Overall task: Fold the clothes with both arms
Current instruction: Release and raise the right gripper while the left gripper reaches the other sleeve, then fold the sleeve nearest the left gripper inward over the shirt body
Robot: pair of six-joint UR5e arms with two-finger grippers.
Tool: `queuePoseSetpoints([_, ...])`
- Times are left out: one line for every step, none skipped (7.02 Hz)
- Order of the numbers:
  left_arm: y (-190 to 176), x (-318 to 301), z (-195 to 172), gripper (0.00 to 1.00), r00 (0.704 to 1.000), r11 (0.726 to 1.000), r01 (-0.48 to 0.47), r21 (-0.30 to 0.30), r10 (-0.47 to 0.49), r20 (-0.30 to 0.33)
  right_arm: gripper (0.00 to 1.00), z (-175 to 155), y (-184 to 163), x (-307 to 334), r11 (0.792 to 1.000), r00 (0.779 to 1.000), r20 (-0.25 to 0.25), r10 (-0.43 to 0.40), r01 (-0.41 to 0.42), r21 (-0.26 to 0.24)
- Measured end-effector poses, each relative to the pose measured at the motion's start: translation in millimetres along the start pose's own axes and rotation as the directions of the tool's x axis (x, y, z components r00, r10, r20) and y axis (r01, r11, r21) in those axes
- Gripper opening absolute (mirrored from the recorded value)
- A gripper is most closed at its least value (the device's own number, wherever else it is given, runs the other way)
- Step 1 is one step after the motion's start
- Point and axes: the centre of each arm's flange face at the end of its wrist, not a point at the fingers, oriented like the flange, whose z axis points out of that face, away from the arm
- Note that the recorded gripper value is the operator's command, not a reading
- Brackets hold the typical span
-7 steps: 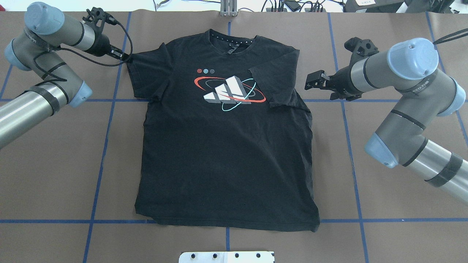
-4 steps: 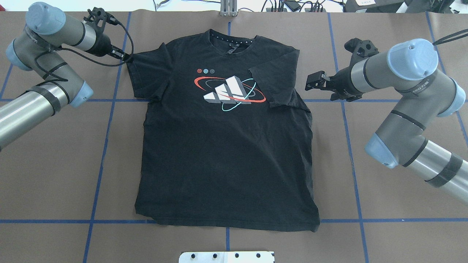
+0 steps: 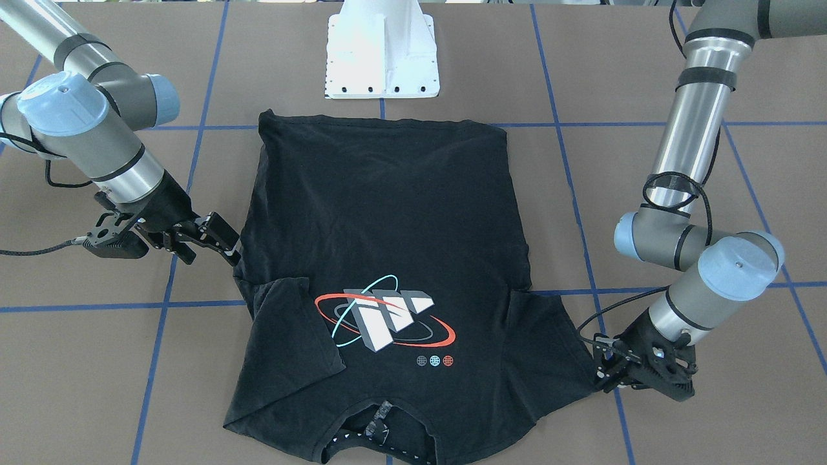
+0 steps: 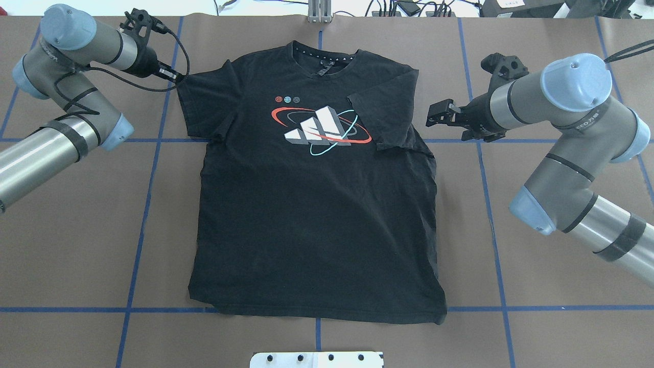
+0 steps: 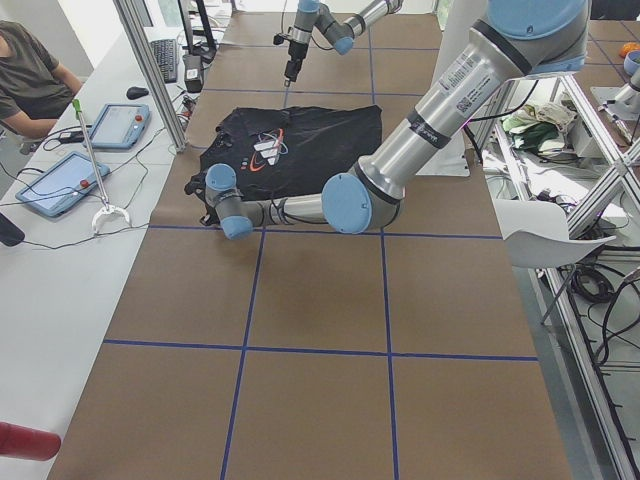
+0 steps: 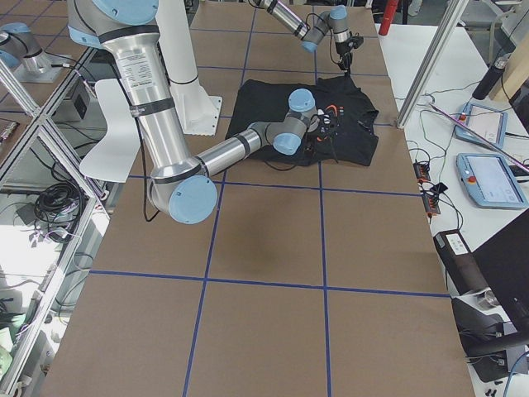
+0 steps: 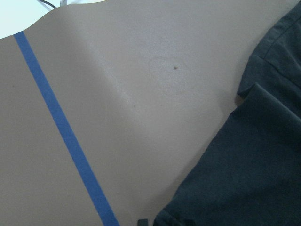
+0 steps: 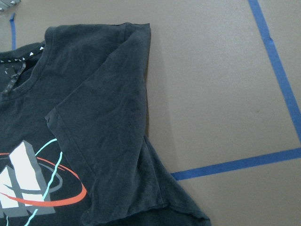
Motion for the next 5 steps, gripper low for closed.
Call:
queuePoseSetpoints([-2,0,-1,0.00,1.000,1.000,0.001,0.006,-0.001,0.001,1.00,2,0,1,1.000,1.000,-0.004,0.000,0.000,-0.002])
queuePoseSetpoints([-5,0,-4,0.00,1.000,1.000,0.007,0.013,-0.007,0.000,1.00,2,0,1,1.000,1.000,-0.004,0.000,0.000,-0.003])
queuePoseSetpoints([-9,3,-8,0.00,1.000,1.000,0.018,0.023,-0.018,-0.005,1.00,1,-1,1,1.000,1.000,-0.001,-0.001,0.001,-0.005])
queuePoseSetpoints([-16,10,-15,0.00,0.999,0.999,0.032,0.041,-0.032,-0.020,1.00,-1,0,0,1.000,1.000,0.003,-0.002,0.002,-0.010])
queuePoseSetpoints([-24,22,-28,0.00,0.998,0.996,0.055,0.069,-0.052,-0.044,1.00,-3,-1,1,1.000,1.000,0.005,0.000,0.000,-0.013])
